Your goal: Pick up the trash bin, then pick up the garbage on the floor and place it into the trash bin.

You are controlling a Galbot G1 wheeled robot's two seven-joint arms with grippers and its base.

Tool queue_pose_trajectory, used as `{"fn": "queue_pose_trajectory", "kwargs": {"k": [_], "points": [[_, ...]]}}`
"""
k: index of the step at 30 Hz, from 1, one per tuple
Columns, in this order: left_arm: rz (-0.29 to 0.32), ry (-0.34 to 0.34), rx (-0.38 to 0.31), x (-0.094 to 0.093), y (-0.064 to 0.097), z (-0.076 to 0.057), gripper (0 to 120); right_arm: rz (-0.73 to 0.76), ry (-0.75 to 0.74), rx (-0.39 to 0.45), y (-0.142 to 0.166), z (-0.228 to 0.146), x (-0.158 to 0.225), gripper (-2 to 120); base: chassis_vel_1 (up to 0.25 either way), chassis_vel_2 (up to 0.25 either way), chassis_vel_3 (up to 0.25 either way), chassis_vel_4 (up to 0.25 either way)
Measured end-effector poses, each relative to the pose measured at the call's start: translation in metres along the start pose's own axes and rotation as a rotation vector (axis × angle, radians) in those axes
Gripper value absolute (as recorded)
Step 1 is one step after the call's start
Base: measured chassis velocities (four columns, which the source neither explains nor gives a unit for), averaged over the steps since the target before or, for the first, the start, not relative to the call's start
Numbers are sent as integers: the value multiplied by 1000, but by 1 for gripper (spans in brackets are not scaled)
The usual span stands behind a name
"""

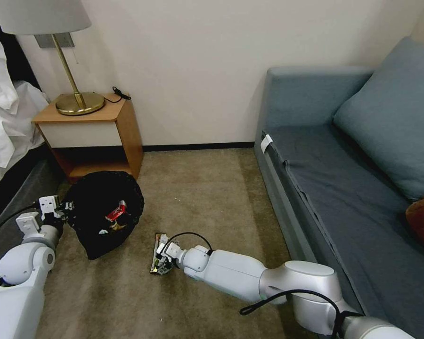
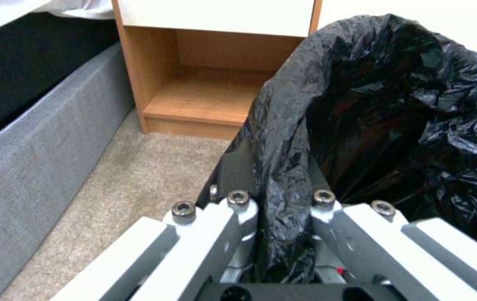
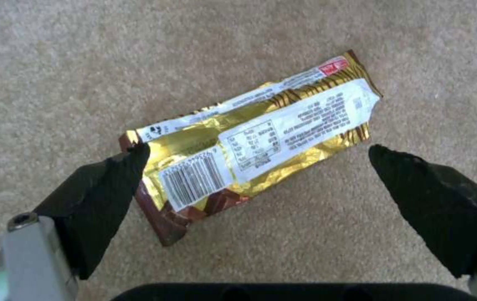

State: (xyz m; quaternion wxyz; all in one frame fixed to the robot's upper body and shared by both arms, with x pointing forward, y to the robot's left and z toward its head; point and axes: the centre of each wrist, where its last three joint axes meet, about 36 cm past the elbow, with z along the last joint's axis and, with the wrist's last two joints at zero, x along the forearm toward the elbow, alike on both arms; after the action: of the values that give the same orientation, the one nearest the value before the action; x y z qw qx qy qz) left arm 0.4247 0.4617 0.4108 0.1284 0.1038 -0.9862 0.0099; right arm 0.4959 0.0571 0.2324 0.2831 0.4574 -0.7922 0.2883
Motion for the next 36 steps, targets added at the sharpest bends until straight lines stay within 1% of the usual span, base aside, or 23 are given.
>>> {"fn": "queue_pose_trajectory", "kwargs": {"k": [9, 23, 36], "points": [[5, 0, 6, -2, -4, 1, 4, 0, 2, 2, 1, 2, 0, 100, -21, 25, 20, -25], [5, 1, 9, -1, -5, 3, 4, -18, -4, -4, 5, -2, 0, 100, -10, 11, 9, -15], [6, -3, 6, -2, -5, 0, 4, -26, 3, 2, 9, -1, 0, 100, 0, 0, 0, 0]]}}
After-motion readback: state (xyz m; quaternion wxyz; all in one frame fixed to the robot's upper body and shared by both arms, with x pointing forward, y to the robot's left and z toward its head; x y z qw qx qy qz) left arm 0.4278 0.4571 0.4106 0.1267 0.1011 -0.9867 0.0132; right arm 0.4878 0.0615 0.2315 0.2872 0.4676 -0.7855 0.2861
